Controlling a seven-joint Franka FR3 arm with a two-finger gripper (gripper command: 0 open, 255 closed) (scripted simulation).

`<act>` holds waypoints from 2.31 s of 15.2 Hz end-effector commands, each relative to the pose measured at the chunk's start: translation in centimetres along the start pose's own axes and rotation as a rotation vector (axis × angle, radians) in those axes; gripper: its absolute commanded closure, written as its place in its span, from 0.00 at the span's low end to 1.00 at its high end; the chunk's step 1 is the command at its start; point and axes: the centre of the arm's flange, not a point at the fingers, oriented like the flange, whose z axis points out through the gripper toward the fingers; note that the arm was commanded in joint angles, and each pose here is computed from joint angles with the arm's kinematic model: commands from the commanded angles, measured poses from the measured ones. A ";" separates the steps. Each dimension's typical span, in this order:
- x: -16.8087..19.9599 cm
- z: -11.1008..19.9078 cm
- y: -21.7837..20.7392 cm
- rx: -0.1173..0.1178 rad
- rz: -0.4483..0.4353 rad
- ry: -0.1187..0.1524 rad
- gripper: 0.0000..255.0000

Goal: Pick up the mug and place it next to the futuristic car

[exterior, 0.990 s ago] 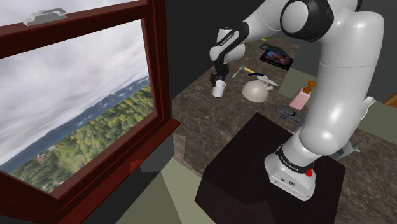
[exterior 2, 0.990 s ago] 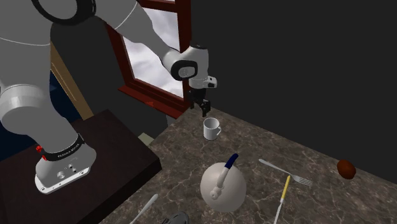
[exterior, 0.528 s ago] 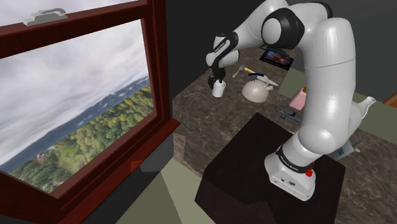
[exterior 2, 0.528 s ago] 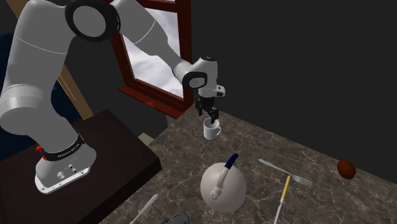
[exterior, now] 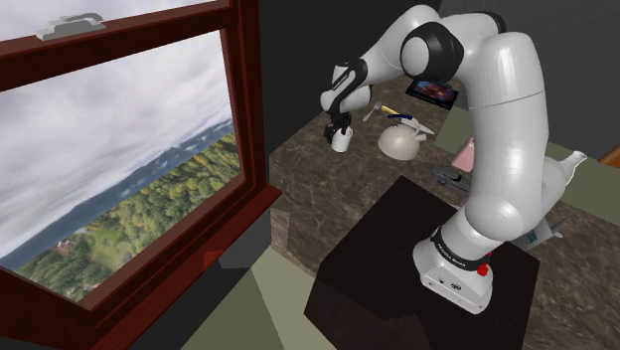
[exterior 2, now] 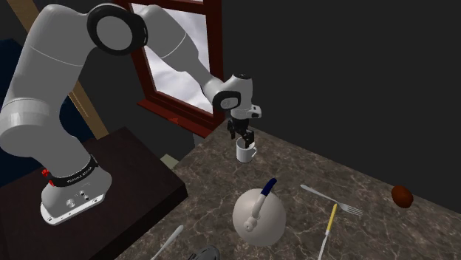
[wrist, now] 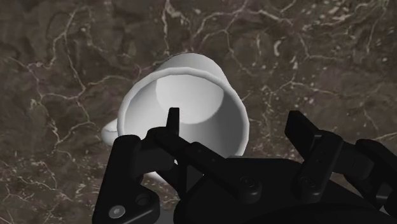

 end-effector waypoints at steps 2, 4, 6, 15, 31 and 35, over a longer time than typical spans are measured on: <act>0.0 0.1 0.0 0.000 0.000 0.000 0.00; 0.0 0.1 0.0 0.000 0.000 0.000 0.00; 0.0 0.1 0.0 0.000 0.000 0.000 1.00; 0.0 -0.5 0.0 0.000 0.000 0.000 1.00; -0.5 -8.9 0.6 0.000 0.000 0.000 1.00; -0.6 -11.0 0.7 0.000 0.000 0.000 1.00</act>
